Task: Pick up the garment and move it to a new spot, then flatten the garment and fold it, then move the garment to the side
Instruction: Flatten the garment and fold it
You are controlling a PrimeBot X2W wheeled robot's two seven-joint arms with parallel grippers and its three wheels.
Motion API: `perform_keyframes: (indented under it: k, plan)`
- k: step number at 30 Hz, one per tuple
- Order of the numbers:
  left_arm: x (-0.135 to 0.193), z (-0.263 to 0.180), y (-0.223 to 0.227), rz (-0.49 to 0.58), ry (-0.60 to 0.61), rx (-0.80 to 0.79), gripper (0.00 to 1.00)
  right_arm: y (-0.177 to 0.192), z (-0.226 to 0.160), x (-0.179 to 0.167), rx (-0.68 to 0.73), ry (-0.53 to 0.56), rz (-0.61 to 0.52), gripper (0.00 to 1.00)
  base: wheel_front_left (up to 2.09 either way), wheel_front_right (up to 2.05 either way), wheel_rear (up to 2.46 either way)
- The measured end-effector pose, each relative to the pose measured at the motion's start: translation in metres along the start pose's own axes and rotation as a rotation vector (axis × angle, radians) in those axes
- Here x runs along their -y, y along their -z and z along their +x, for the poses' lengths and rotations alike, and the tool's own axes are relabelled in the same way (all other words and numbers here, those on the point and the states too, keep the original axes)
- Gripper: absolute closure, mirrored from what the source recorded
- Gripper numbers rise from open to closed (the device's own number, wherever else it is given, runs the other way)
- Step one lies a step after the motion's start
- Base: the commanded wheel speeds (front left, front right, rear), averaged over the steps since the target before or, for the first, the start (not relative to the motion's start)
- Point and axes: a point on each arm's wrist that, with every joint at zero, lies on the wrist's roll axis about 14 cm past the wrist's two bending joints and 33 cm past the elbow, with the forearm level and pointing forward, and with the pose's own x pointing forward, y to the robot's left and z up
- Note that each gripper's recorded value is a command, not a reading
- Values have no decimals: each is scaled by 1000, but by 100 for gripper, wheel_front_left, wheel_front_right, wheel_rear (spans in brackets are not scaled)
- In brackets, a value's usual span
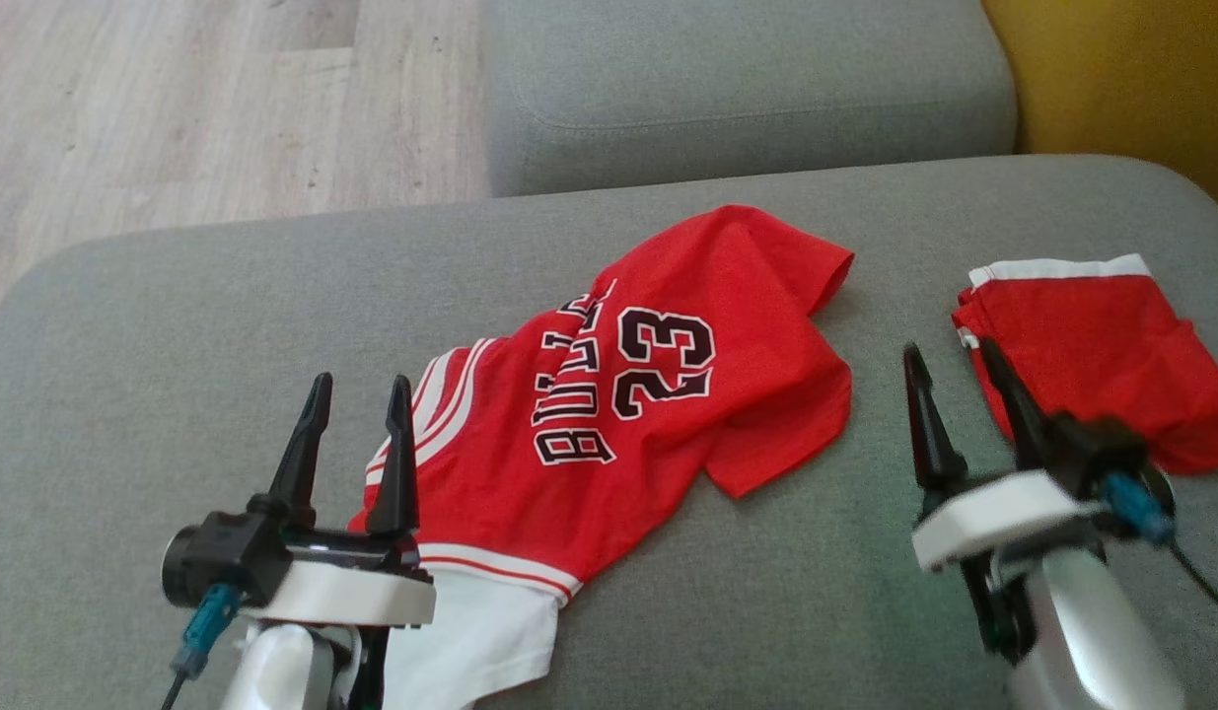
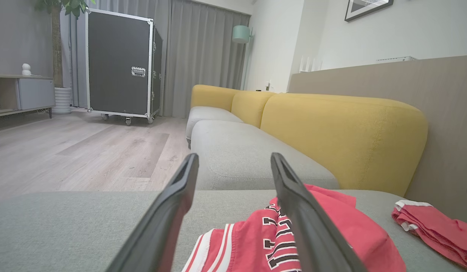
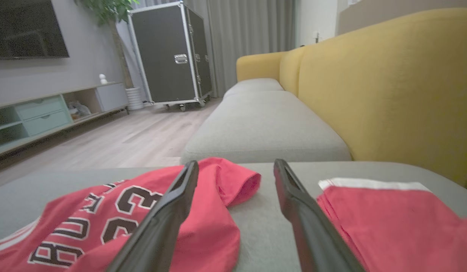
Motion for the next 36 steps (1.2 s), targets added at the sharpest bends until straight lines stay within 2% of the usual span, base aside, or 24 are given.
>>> perform_keyframes:
  k: [3,7,15,24,36]
  plan:
    - [2,3,3,-2,6,-8,0,13,-18,11,-25,54,5,0,0,0,0]
    - [2,3,7,-5,6,-19,0,21,-27,12,-40,66,-1,0,0,0,0]
    - [-4,0,12,-6,-12,-34,0,28,-21,-26,-62,-52,-9,0,0,0,0]
    - [-16,-11,19,3,-45,-60,0,99,-30,-80,-371,-255,-124,0,0,0,0]
    - [-34,-26,21,10,-109,-75,0,140,-17,-82,-582,-331,-290,0,0,0,0]
